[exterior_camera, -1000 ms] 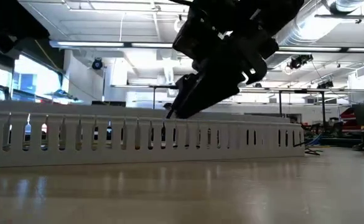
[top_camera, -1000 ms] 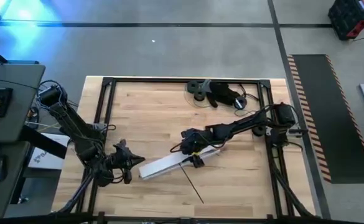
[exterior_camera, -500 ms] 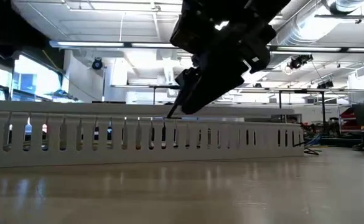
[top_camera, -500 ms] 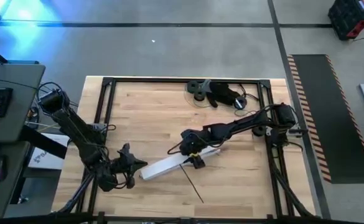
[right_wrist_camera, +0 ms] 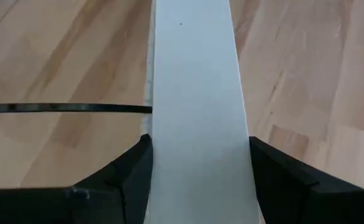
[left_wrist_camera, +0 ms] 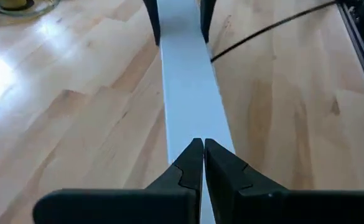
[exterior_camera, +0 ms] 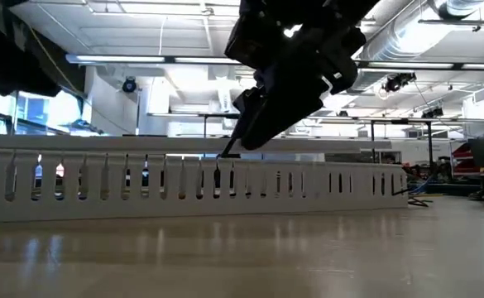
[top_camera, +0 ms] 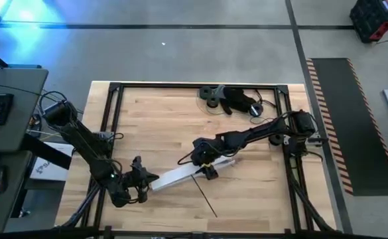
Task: Ziptie cables
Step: Close the white cable duct
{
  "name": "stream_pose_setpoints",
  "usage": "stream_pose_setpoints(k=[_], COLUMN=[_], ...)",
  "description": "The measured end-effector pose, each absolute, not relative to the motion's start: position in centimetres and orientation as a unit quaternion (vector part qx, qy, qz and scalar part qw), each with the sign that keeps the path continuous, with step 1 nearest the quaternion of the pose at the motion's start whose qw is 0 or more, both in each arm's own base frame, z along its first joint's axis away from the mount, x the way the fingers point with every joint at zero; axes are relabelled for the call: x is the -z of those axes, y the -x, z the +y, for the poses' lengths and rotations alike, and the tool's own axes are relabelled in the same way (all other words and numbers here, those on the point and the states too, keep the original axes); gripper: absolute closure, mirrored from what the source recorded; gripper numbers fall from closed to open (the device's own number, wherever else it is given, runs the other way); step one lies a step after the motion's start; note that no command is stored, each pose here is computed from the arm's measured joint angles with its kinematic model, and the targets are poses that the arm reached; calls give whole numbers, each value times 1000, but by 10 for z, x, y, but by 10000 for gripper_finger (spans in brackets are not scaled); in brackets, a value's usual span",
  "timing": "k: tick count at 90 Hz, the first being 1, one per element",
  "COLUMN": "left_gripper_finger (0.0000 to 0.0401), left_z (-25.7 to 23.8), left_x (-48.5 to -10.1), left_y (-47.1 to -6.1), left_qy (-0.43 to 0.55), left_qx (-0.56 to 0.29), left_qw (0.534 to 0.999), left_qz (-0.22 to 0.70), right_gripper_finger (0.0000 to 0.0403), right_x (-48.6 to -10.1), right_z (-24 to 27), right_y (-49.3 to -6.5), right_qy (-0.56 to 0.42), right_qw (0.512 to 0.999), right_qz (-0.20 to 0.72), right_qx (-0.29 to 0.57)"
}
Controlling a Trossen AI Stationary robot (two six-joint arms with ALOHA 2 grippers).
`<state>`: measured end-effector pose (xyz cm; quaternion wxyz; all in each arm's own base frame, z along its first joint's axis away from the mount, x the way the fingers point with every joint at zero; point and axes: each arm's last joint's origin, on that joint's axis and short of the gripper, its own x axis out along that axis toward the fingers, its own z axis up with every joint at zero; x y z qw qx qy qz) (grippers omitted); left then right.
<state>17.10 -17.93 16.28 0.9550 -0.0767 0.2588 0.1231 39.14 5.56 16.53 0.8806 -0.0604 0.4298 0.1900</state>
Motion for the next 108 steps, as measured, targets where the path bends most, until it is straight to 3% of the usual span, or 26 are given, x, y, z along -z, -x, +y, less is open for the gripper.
stream_pose_setpoints(k=[54,108], left_gripper_finger=[401,401], left_z=[-184,-170], left_x=[-140,-108], left_y=[-184,-155], left_qy=[86,152], left_qx=[-102,-89], left_qw=[943,950], left_qz=[306,259], right_gripper_finger=[199,199], right_x=[-165,-166], right_z=[59,63], right_y=[-391,-391], right_qy=[61,52], right_qw=[880,885], right_qz=[432,429], right_qx=[-188,-171])
